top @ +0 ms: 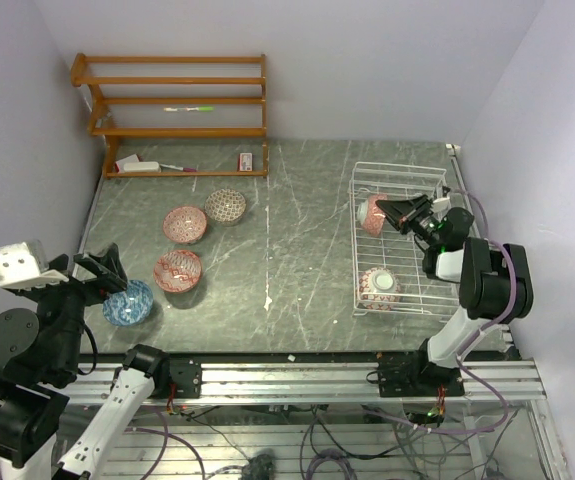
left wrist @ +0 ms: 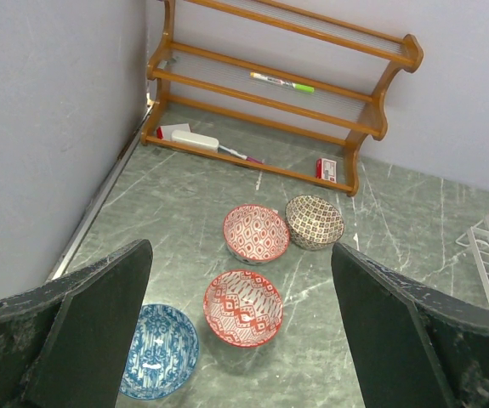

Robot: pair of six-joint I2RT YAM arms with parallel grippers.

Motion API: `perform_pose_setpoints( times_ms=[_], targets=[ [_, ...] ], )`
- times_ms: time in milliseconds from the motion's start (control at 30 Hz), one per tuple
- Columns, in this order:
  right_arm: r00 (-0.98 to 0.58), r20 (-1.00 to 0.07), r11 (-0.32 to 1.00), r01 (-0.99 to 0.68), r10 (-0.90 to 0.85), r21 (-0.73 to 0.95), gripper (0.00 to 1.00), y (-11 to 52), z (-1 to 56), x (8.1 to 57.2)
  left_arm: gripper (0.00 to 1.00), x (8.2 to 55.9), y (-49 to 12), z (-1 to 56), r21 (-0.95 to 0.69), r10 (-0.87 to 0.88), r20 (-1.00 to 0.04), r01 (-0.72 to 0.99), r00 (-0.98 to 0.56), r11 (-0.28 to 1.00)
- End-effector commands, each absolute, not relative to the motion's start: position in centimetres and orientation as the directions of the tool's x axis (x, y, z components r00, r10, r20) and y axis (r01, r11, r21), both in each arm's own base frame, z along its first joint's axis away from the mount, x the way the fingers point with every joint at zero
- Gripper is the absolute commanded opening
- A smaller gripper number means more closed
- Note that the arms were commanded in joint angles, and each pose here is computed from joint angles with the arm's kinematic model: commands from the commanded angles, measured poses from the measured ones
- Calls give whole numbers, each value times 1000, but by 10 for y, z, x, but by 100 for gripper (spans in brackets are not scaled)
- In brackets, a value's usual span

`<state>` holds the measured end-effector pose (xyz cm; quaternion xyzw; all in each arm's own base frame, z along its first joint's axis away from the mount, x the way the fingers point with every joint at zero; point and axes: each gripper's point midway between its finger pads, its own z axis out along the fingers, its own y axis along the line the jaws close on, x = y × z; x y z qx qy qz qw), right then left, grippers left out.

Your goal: Load the bowls into the dish rack

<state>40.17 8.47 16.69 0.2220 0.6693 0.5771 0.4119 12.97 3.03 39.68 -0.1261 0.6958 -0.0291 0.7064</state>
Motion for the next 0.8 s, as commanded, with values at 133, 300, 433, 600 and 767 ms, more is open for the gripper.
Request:
perform_pose_setpoints(
  times_ms=[133, 300, 433, 600, 767],
  targets=[
    [-559, -227, 306, 50, 797, 951, 7, 61, 102, 406, 98, 139, 27, 399, -222, -219, -975, -131, 38, 966],
    [-540, -233, 360, 141, 809, 922, 15, 47, 85, 405, 98, 141, 26, 397, -221, -218, -975, -132, 34, 966],
    [-536, -239, 386, 180, 810, 905, 20, 39, 77, 404, 98, 140, 27, 398, -220, -217, -975, -133, 38, 966],
    [-552, -184, 268, 74, 813, 961, 0, 52, 96, 404, 98, 138, 28, 400, -216, -213, -976, -133, 39, 967],
    [-545, -146, 134, -61, 826, 989, 0, 58, 132, 405, 98, 138, 29, 402, -218, -214, -976, -135, 42, 967]
  ],
)
